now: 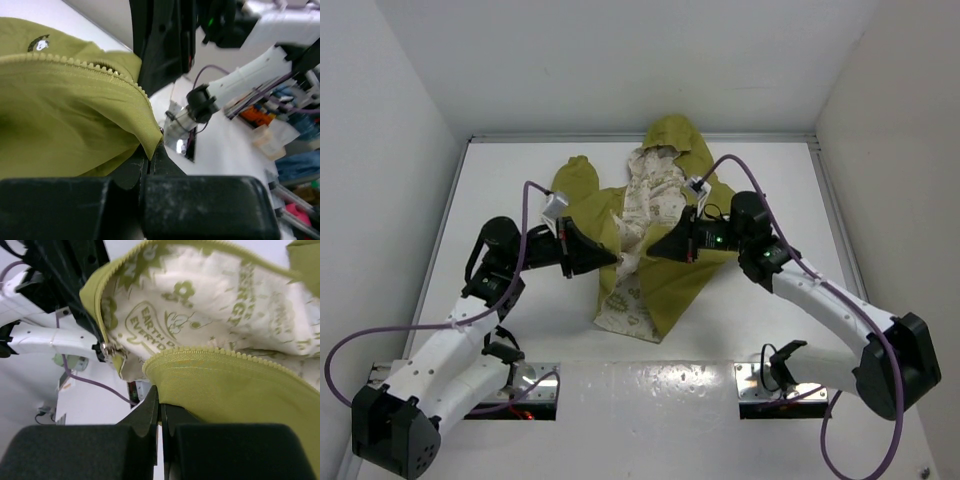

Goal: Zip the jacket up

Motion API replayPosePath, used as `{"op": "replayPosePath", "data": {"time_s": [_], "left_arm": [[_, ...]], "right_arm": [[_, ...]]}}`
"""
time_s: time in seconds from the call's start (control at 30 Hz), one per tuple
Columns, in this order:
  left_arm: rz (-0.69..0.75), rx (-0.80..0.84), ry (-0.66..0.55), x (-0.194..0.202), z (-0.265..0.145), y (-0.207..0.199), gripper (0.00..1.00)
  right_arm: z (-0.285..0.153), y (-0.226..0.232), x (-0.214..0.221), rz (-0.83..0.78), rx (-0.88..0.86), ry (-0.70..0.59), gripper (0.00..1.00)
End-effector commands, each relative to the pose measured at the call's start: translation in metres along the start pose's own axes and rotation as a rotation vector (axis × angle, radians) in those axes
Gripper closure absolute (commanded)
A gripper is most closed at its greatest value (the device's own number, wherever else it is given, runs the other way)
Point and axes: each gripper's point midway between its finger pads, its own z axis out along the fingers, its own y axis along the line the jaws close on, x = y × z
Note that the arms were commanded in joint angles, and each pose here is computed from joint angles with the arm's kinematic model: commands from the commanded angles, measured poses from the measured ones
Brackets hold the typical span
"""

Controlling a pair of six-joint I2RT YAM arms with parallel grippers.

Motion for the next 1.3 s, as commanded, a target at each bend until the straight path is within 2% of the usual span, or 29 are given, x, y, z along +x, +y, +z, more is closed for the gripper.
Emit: {"op": "replayPosePath", "data": {"time_s": [0.0, 0.13, 0.73, 1.27], "left_arm": [[-0.041, 0.079, -0.105, -0.027, -0.003, -0.019, 1.0], [-0.155, 0.094, -0.184, -0.043, -0.004, -0.018, 1.0], [-0.211, 0.104, -0.196, -0.038, -0.004, -0.016, 1.0], [-0.234, 0.098, -0.22, -0.045, -0.006, -0.014, 1.0]], "right_arm": [[0.002, 0.033, -0.025, -0.1, -0.114, -0.123, 1.0], [0.003, 0.037, -0.029, -0.115, -0.129, -0.14, 1.0], [0.011, 0.049, -0.061, -0.116, -0.147, -0.211, 1.0], [0.022, 0.061, -0.057, -0.106, -0.187, -0.191, 1.0]]}}
